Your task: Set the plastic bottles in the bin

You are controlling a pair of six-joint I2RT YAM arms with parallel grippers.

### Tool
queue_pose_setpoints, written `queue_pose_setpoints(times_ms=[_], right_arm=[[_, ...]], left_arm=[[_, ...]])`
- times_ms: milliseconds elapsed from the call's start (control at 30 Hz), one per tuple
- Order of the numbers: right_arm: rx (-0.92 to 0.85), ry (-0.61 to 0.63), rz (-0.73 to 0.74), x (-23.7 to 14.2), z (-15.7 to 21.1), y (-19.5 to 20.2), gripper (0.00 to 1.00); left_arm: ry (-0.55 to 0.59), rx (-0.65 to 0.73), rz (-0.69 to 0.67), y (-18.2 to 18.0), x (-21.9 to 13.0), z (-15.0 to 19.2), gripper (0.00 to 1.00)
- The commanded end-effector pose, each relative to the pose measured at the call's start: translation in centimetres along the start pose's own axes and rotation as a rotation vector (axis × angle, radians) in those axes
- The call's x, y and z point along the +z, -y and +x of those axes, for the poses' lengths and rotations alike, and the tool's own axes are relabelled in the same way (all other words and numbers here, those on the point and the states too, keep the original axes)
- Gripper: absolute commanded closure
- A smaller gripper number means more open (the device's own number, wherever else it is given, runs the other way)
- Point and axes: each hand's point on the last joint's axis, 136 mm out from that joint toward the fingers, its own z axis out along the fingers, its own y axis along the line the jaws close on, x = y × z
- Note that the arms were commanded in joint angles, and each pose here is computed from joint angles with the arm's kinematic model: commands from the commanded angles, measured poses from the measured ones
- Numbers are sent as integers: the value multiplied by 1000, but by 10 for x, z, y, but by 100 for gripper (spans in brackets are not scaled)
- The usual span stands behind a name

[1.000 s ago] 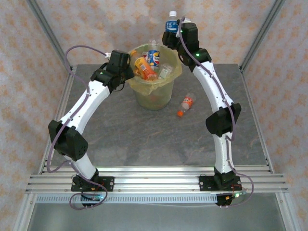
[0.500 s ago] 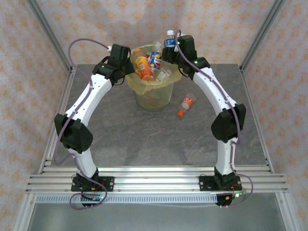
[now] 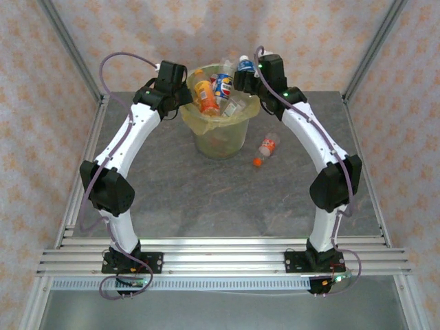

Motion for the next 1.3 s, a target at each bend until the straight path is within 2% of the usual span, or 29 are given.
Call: queue_pose_setpoints(times_ms=[0, 167, 467, 633, 867, 1067, 1267], right_arm=[[-13, 31, 21, -13, -7, 1, 17], [-9, 26, -14, -18, -10, -6, 17], [24, 41, -89, -50, -27, -21, 13], [35, 38, -97, -63, -33, -24, 14], [66, -2, -66, -62, -24, -18, 33], [81, -65, -50, -54, -7, -14, 58], [87, -116, -56, -49, 11, -12, 61]], left_arm=[[-26, -1, 7, 0, 0, 2, 83], [-22, -1, 6, 1, 0, -1, 81], [-20, 0, 13, 3, -1, -2, 81], [-16, -3, 12, 2, -4, -3, 81], [-8, -6, 12, 1, -8, -5, 77], [-10, -9, 21, 3, -10, -5, 77], [-6, -12, 24, 3, -11, -6, 77]])
